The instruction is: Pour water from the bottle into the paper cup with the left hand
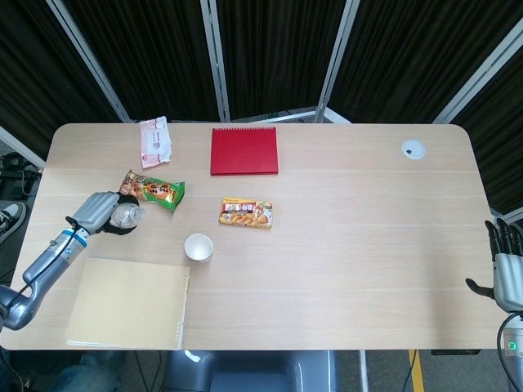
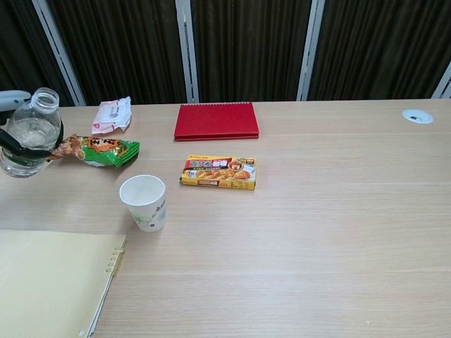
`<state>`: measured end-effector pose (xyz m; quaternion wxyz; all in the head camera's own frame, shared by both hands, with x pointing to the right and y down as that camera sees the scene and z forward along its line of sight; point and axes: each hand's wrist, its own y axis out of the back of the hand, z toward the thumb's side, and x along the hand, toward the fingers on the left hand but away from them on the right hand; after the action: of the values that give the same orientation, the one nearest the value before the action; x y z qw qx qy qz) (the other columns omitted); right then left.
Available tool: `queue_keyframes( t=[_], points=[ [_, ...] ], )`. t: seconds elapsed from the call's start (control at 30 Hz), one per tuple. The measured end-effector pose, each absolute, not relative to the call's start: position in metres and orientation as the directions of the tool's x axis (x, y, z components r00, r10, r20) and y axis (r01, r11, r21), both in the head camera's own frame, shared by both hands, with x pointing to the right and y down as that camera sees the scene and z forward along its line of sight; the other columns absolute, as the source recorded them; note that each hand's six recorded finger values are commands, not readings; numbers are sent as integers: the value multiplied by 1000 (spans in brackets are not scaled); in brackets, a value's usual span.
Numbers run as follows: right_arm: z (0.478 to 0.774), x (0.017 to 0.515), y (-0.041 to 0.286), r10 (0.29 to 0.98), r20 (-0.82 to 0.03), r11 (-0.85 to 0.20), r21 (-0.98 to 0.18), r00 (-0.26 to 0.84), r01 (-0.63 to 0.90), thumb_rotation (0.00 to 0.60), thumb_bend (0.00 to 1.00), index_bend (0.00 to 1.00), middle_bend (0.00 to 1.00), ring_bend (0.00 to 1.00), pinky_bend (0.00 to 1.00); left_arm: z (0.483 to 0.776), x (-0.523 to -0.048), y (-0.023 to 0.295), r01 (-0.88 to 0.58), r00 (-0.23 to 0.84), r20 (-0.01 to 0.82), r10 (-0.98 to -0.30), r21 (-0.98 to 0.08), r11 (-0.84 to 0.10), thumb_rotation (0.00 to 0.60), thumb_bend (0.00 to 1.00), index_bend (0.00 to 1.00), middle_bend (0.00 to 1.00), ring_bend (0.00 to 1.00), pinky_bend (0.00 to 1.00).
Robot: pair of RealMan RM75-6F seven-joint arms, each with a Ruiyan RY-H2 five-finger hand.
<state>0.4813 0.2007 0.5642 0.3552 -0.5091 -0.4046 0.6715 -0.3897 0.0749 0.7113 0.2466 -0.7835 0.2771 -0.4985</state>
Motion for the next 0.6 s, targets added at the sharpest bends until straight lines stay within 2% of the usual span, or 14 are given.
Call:
queue_keyframes(
  t=[0.6],
  points=[
    [563, 489, 203, 880, -404, -431, -900, -252, -63, 600, 0, 0, 0, 0, 0, 737, -328, 76, 10, 399, 672, -624, -684, -730, 600, 448, 604, 532, 405, 362]
  ],
)
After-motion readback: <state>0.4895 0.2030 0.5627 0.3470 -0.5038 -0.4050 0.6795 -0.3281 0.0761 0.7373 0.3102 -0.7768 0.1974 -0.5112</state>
